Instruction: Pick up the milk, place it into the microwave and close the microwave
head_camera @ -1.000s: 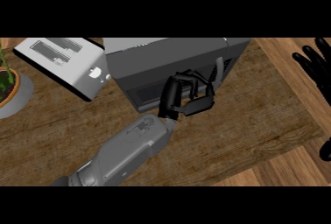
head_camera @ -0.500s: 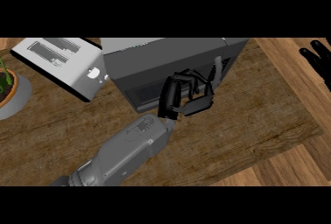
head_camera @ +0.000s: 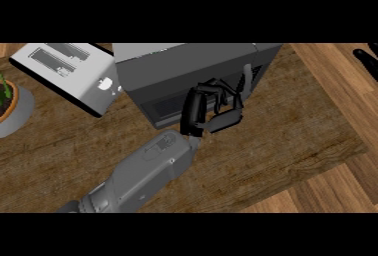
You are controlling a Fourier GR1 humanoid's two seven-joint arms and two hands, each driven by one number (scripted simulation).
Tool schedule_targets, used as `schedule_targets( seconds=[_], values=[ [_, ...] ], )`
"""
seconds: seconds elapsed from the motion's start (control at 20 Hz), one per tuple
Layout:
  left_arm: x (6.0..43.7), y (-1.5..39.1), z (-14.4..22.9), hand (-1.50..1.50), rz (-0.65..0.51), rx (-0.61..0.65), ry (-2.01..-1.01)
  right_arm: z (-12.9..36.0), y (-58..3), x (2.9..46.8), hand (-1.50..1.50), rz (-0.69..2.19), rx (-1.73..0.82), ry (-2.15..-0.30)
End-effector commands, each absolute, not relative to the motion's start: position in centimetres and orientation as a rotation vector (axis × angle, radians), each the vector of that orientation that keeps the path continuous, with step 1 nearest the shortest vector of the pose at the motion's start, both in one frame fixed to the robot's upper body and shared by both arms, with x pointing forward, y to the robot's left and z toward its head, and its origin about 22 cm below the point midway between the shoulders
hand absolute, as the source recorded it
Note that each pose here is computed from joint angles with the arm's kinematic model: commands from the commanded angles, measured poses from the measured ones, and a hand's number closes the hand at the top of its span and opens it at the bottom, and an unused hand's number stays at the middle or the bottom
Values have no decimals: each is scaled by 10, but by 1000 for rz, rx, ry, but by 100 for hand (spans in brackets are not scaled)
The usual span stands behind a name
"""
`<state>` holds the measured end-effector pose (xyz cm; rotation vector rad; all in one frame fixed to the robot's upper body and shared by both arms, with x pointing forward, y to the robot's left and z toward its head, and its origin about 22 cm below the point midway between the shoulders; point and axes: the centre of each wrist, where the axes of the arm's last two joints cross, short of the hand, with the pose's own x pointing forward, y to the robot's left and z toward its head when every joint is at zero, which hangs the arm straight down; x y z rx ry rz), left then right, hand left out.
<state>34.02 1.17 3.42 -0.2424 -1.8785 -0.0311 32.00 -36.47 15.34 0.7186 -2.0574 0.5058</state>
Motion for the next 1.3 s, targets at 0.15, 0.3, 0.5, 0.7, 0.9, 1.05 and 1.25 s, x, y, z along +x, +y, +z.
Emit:
schedule_targets(
  seconds=[0.15, 0.3, 0.5, 0.7, 0.9, 1.05, 1.25],
  values=[
    [363, 17, 46, 150, 14, -208, -1867, 159, -369, 320, -150, 502, 725, -2054],
    [363, 15, 47, 150, 13, -200, -1887, 166, -373, 320, -150, 510, 712, -2066],
    [362, 17, 42, 150, 9, -199, -1891, 170, -376, 320, -150, 494, 720, -2072],
    [363, 14, 46, 150, 12, -215, -1894, 169, -369, 322, -150, 531, 787, -2057],
    [363, 14, 45, 150, 27, -218, -1888, 172, -371, 321, -150, 575, 816, -2029],
    [363, 15, 42, 150, 25, -217, -1884, 171, -371, 322, -150, 570, 830, -2015],
    [363, 13, 44, 150, 16, -214, -1909, 173, -372, 322, -150, 583, 843, -2003]
  ],
)
